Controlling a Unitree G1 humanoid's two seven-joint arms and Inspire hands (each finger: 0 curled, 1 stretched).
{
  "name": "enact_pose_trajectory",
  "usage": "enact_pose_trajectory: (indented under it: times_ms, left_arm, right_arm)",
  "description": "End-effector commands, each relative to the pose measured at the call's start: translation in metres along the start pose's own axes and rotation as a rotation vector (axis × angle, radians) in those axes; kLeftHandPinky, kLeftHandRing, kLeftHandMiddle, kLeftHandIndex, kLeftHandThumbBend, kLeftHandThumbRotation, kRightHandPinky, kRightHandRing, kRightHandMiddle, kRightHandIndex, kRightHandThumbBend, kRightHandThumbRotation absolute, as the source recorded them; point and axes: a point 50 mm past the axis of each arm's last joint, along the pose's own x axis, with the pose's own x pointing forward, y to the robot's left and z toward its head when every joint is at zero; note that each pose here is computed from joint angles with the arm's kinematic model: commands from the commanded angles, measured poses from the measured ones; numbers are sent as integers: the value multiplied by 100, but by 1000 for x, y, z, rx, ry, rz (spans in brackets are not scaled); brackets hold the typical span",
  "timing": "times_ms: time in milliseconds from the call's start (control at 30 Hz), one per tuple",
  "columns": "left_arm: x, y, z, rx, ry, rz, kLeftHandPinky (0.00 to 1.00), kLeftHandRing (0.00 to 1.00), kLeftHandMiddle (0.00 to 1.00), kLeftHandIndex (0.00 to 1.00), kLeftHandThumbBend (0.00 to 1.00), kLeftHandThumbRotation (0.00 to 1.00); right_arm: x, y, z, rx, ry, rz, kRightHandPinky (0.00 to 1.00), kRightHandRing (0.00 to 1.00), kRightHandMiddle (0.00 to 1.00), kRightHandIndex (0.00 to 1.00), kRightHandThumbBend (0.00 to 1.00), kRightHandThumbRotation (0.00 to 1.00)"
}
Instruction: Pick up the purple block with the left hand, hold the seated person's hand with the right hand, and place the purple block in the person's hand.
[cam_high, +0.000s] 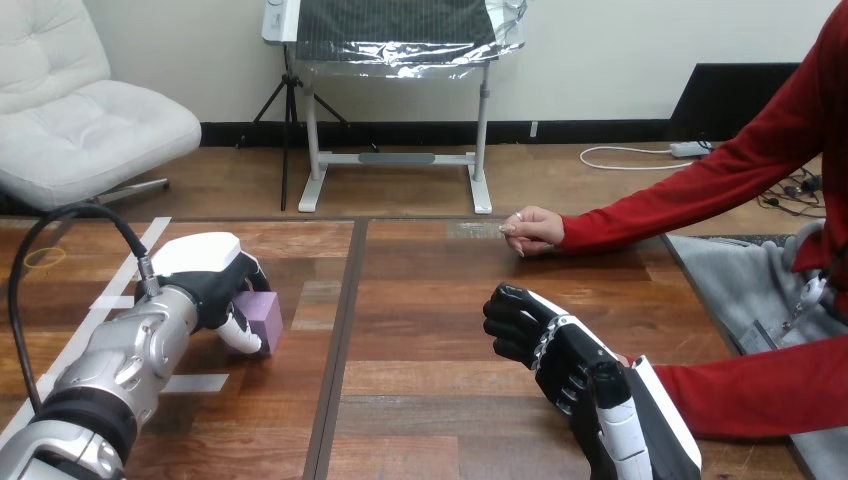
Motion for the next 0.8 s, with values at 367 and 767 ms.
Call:
enact_pose_trajectory:
  times_ms: [367,767]
  left_arm:
    - [4,27,14,-53,-62,165,35,44,52,55,63,0]
    - [3,27,13,-87,-73,196,26,35,43,48,66,0]
  right_arm:
    - [16,-2,19,-20,-113,7,87,86,85,85,76,100]
    - [15,-2,19,-26,-109,1,87,86,85,85,78,100]
